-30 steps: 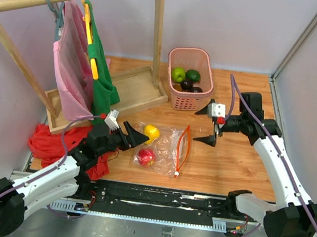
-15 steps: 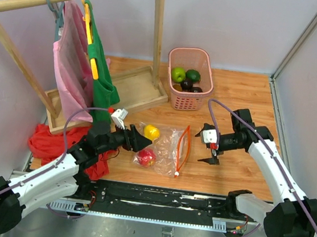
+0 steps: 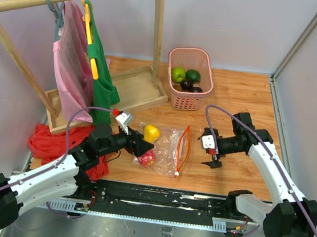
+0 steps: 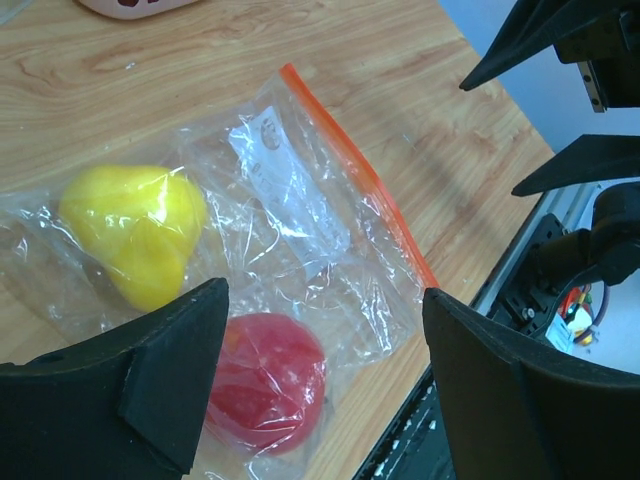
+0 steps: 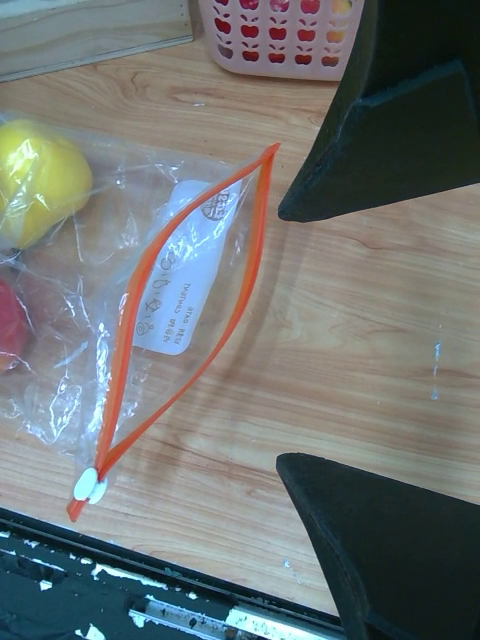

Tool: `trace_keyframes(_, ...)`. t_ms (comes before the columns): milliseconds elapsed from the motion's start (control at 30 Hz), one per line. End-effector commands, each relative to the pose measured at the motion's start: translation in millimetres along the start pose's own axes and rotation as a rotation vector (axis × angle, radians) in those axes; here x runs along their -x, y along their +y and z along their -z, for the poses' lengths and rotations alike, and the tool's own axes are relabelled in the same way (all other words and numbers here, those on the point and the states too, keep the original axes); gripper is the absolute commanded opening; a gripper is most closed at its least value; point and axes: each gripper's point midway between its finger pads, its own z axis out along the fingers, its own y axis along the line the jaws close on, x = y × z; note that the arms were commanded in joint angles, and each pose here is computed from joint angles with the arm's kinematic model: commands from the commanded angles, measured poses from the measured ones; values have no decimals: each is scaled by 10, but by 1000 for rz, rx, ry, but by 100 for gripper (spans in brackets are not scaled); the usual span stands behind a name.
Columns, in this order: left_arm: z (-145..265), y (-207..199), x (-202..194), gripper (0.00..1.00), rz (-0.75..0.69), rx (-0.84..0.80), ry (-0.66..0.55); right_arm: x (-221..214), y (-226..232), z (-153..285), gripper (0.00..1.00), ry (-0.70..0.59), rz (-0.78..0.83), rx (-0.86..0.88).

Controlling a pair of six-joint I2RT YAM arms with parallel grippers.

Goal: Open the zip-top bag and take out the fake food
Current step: Pick up the fake fruit from the zipper food storage bag.

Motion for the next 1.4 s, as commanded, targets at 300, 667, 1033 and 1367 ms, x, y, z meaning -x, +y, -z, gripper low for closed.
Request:
trace_keyframes(300,45,-1,55,87,-79,-48,-124,-181,132,8,100,23,-15,23)
trace_keyframes(667,51,71,-39,87,54,-20,-138,-198,253,-63,99,-9,9,50)
trace_keyframes(1033,40,152,-75,86,126,34,-125,-255,210,-58,97,15,-16,61)
trace_keyframes(1367,-43,237,-337,81,245,112,28,-239,30,-163,84,13,-22,16)
